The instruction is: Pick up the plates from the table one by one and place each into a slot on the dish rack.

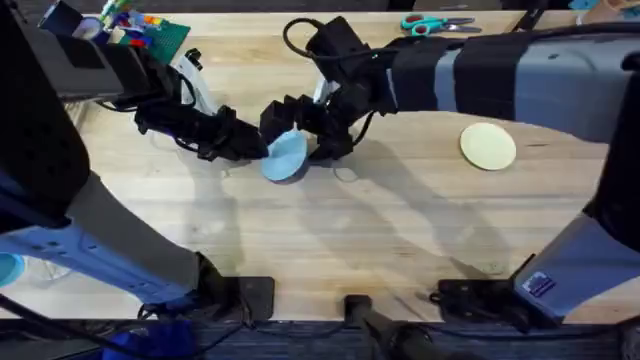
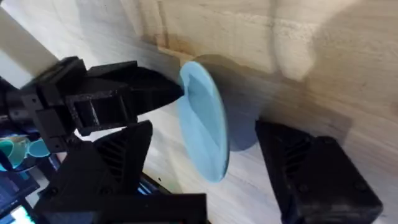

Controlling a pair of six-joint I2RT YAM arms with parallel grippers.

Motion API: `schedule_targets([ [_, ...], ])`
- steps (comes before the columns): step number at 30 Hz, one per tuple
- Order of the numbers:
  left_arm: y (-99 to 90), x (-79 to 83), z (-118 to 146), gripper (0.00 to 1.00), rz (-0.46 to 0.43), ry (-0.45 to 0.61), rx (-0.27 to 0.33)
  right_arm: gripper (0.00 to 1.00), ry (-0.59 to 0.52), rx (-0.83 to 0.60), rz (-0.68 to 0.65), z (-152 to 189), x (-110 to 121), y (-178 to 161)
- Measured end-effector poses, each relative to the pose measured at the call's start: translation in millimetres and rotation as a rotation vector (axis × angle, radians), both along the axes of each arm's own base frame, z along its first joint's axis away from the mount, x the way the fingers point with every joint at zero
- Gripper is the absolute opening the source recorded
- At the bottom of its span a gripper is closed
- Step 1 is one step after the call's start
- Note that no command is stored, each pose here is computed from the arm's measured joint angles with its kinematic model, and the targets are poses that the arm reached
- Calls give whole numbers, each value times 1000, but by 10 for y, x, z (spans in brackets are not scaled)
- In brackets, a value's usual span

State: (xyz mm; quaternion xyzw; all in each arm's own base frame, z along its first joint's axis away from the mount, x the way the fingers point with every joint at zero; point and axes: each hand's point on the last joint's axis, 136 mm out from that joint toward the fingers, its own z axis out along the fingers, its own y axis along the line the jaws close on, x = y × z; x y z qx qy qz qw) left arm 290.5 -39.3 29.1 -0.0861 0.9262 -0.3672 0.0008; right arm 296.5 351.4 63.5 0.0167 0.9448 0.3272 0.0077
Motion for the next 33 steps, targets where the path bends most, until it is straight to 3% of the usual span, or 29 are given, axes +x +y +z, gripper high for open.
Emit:
schedule_targets([
  [17, 1, 3, 0, 41, 0, -1, 0, 956, -19, 19, 23, 32, -53, 118],
  [29, 2, 9, -1, 41, 0, -5, 1, 499, -18, 12, 17, 22, -45, 100],
  [33, 4, 12, 1, 41, 1, -6, 0, 233, -18, 6, 12, 14, -36, 84],
])
